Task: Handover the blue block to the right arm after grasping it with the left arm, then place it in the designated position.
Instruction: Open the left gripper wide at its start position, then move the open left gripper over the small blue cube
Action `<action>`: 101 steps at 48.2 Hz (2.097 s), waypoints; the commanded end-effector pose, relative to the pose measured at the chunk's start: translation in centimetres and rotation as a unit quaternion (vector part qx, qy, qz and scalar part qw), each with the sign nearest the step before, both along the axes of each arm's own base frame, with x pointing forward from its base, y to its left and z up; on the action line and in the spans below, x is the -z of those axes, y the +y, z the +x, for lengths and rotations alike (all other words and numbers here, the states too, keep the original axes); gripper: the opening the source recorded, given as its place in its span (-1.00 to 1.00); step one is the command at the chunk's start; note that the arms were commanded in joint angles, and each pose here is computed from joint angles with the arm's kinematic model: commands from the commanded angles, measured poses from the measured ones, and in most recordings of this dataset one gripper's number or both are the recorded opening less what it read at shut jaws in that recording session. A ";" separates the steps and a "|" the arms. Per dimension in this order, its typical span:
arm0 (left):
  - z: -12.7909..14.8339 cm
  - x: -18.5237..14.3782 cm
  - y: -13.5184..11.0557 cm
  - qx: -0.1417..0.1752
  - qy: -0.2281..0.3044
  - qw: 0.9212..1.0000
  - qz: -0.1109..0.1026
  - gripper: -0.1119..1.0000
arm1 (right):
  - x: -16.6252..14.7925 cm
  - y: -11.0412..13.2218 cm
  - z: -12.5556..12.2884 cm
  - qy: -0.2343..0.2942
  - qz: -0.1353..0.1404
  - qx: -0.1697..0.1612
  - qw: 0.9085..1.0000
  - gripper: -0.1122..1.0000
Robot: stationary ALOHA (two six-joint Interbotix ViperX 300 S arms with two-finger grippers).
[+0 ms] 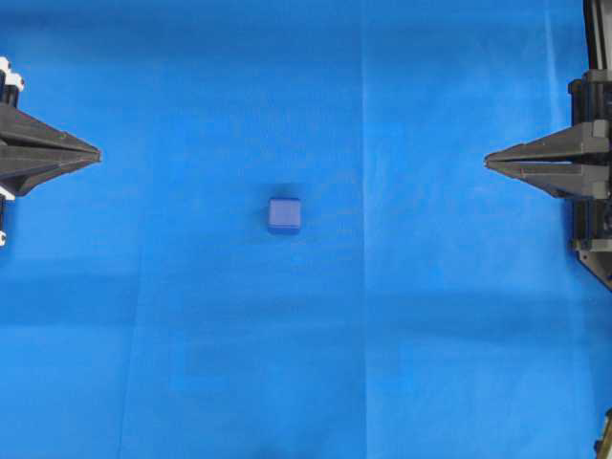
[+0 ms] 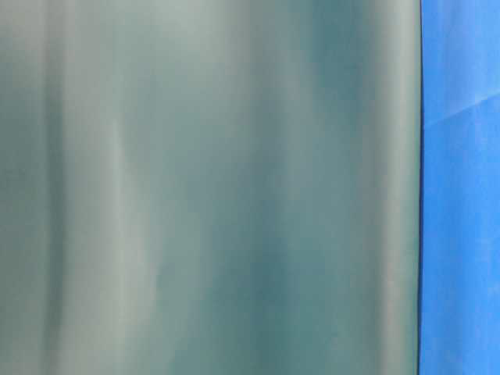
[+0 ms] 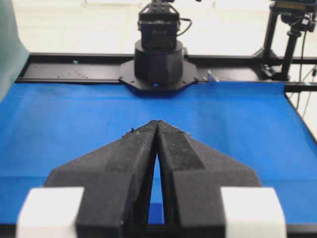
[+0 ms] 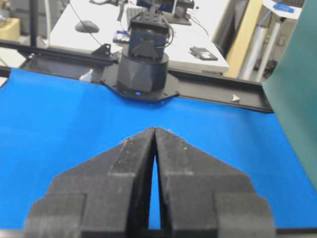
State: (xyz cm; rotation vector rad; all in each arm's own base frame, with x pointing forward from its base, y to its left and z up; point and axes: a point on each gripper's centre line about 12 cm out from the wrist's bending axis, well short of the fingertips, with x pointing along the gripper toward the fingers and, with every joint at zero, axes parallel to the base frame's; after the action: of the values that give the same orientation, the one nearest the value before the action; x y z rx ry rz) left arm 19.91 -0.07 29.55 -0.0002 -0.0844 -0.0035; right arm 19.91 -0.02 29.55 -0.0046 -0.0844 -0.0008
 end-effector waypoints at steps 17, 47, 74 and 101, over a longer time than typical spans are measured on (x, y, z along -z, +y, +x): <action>0.4 -1.0 0.0 0.000 -0.011 1.000 -0.002 -0.80 | -0.5 -0.2 0.6 0.009 0.008 0.005 1.000 -0.89; 0.5 -0.7 0.1 -0.003 -0.010 1.000 -0.002 0.77 | 0.1 -1.2 0.7 0.032 0.038 0.031 0.998 0.70; 1.0 -0.5 0.4 -0.010 -0.004 1.000 -0.002 0.88 | -0.4 -1.3 0.7 0.021 0.038 0.033 0.998 0.96; 10.3 -0.3 1.2 -0.020 0.015 1.000 -0.001 0.88 | -0.5 -1.3 0.8 0.017 0.038 0.033 0.999 0.96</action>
State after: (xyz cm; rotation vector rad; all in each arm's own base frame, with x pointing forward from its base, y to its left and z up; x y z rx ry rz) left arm 28.44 1.00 28.73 -0.0027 -0.0277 0.0345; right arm 20.41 -1.30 28.93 0.0670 -0.0188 -0.0690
